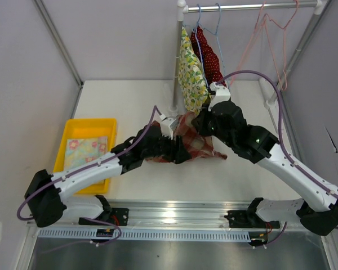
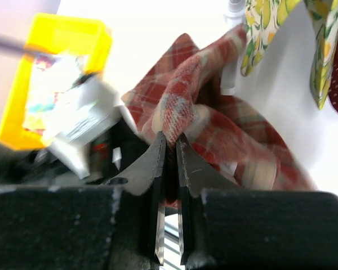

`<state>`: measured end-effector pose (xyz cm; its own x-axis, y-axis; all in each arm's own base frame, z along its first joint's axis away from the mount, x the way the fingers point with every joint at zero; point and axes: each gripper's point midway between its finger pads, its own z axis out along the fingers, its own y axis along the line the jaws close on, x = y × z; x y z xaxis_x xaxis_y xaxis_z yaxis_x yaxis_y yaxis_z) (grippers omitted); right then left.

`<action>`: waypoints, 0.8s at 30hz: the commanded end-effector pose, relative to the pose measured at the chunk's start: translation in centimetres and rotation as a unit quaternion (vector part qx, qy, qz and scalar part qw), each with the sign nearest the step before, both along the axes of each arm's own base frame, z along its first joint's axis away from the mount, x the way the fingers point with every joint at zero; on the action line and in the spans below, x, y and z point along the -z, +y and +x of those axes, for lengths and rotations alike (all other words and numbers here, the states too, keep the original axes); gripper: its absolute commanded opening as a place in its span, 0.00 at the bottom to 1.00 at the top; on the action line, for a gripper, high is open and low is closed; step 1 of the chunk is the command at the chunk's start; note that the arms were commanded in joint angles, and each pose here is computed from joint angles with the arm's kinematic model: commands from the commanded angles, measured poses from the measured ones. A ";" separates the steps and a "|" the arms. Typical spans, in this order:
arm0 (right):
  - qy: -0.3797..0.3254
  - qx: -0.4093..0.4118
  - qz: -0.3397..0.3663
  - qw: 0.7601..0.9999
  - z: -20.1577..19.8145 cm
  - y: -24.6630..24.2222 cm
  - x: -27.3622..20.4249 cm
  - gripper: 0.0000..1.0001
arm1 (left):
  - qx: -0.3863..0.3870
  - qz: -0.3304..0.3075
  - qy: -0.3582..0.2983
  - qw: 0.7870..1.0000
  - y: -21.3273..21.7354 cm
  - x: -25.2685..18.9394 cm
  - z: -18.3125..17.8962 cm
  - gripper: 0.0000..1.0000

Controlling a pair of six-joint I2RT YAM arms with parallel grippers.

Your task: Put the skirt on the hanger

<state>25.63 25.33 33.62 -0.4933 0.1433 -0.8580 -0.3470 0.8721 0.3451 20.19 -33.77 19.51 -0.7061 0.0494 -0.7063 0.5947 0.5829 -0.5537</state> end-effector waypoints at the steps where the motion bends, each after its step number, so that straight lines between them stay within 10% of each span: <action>1: -0.030 0.018 -0.015 0.999 1.1 -0.1 -2.3 0.00 | -0.045 -0.067 -0.060 0.995 1.3 -2.8 0.3 0.63; 24: -0.083 -0.022 -0.075 0.994 1.1 10.4 -8.6 0.00 | -0.261 -0.045 -0.180 0.947 2.3 -1.0 -4.0 0.82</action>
